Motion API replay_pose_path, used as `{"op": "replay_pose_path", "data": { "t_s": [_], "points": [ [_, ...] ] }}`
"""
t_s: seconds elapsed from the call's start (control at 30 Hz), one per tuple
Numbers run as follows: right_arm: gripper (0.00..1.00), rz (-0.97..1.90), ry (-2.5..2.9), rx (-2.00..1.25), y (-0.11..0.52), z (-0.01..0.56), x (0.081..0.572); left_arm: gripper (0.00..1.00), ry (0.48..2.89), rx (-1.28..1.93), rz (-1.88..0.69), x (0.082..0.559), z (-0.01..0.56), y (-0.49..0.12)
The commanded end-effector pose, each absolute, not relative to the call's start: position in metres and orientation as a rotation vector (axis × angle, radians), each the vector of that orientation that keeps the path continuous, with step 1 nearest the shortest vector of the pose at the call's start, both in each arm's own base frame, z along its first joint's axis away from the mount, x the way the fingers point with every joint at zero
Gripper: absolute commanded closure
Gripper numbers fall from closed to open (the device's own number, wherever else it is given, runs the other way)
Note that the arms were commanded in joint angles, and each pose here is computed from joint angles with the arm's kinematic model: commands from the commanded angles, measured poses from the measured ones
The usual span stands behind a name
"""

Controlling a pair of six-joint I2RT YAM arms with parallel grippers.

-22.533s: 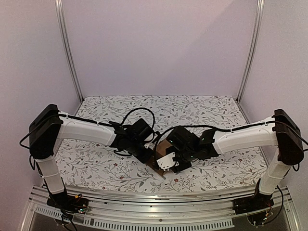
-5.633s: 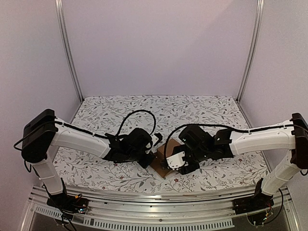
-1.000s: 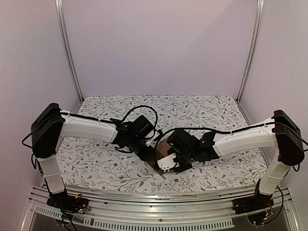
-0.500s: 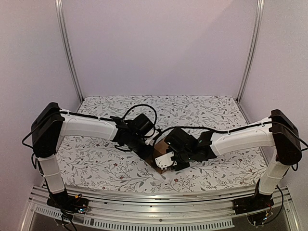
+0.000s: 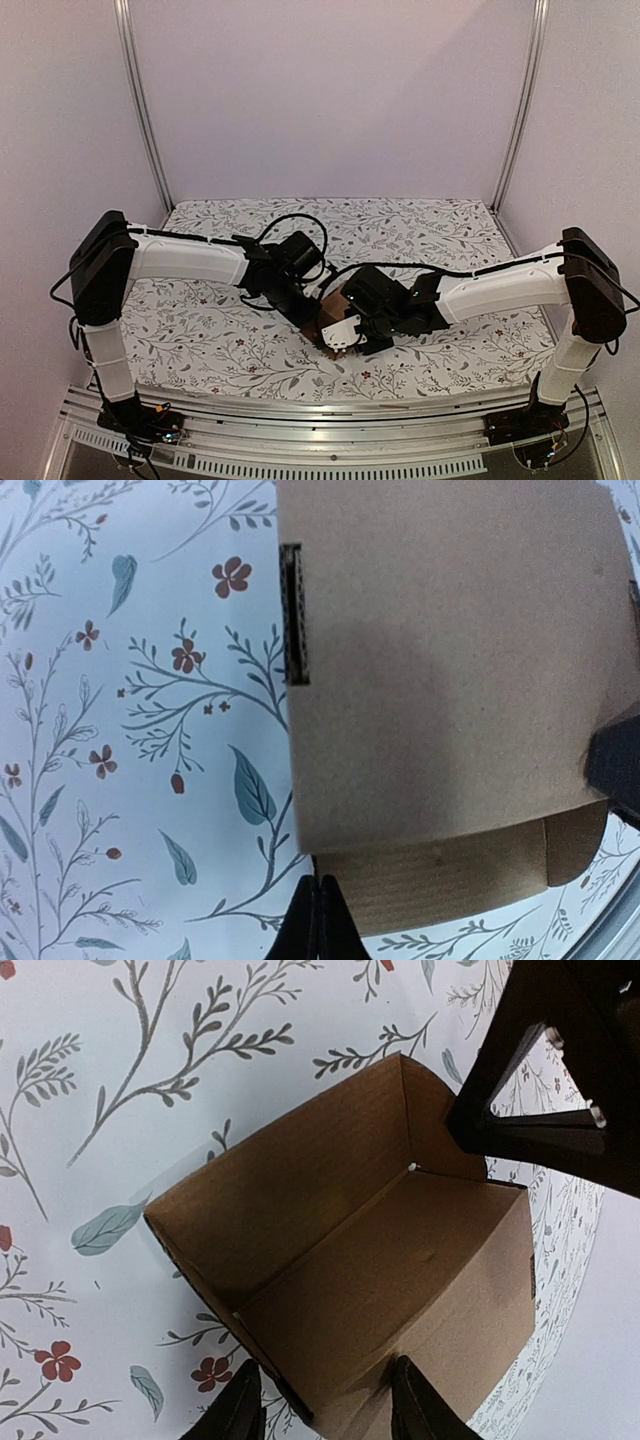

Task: Fold the paper box

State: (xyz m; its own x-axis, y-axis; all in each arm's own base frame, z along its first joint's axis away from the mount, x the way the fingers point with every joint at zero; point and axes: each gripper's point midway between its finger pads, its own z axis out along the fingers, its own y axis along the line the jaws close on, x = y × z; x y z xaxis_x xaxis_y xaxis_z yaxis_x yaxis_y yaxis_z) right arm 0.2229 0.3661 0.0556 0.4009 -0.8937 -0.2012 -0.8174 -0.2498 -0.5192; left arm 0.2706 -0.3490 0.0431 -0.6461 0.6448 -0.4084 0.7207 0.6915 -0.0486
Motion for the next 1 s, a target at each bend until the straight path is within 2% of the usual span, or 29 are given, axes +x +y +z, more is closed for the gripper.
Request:
{"op": "replay_pose_path", "data": {
  "t_s": [0.0,0.97],
  "points": [
    [0.59,-0.134,1.574,-2.366,0.322,-0.007,0.186,1.00,2.549,1.077,-0.340,0.277,0.051,-0.357],
    [0.58,-0.099,1.532,-2.405,0.324,-0.007,0.177,1.00,2.812,1.053,-0.379,0.290,0.042,-0.370]
  ]
}}
